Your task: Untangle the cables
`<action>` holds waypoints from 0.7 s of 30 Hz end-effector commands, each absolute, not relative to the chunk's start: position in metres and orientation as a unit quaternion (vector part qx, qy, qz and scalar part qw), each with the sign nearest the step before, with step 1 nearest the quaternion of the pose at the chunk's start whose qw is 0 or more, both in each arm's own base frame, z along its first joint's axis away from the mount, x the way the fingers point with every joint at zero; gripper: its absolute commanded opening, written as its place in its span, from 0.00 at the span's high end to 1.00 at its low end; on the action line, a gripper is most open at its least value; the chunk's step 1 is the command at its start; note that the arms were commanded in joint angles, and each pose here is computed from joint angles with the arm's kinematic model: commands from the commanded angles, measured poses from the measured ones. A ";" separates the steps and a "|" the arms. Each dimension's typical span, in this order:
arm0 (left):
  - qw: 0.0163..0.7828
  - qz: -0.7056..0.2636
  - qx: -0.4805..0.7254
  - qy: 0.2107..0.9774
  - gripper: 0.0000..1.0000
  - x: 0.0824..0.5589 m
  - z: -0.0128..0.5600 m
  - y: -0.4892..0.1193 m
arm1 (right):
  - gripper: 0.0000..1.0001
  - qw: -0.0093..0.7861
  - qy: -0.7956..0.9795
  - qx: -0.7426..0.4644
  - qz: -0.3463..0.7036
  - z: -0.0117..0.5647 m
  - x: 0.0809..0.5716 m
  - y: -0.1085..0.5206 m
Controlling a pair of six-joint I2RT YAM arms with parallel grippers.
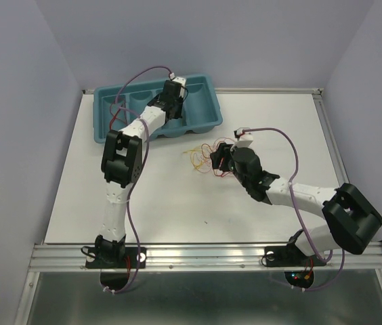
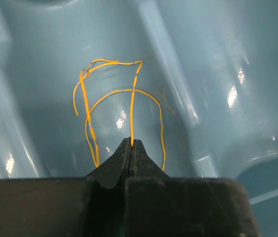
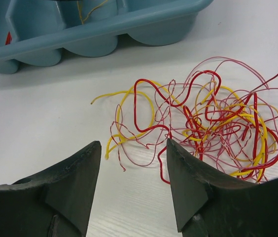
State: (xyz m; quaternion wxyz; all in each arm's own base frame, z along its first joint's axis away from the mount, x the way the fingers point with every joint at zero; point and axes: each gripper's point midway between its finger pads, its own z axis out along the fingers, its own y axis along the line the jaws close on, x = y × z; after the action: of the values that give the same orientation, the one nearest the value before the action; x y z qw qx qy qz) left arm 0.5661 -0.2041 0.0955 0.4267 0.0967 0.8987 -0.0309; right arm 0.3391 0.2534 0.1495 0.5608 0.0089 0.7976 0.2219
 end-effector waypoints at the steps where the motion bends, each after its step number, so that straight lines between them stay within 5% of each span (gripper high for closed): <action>1: 0.476 -0.037 0.100 0.873 0.89 0.580 0.150 -0.211 | 0.39 0.572 0.786 0.019 0.234 0.159 0.344 0.255; 7: 0.515 -0.024 0.081 0.853 0.28 0.571 0.192 -0.197 | 0.38 0.573 0.785 0.021 0.233 0.159 0.344 0.255; 21: 0.523 -0.041 0.230 0.820 0.14 0.511 0.241 -0.210 | 0.38 0.561 0.796 0.014 0.229 0.150 0.347 0.260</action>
State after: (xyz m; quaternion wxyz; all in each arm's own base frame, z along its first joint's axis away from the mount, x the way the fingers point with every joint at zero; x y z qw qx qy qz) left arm 0.5346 -0.1967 0.2086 0.5061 0.1570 0.8480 -0.0130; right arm 0.3390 0.2551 0.1362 0.5495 0.0032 0.8072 0.2155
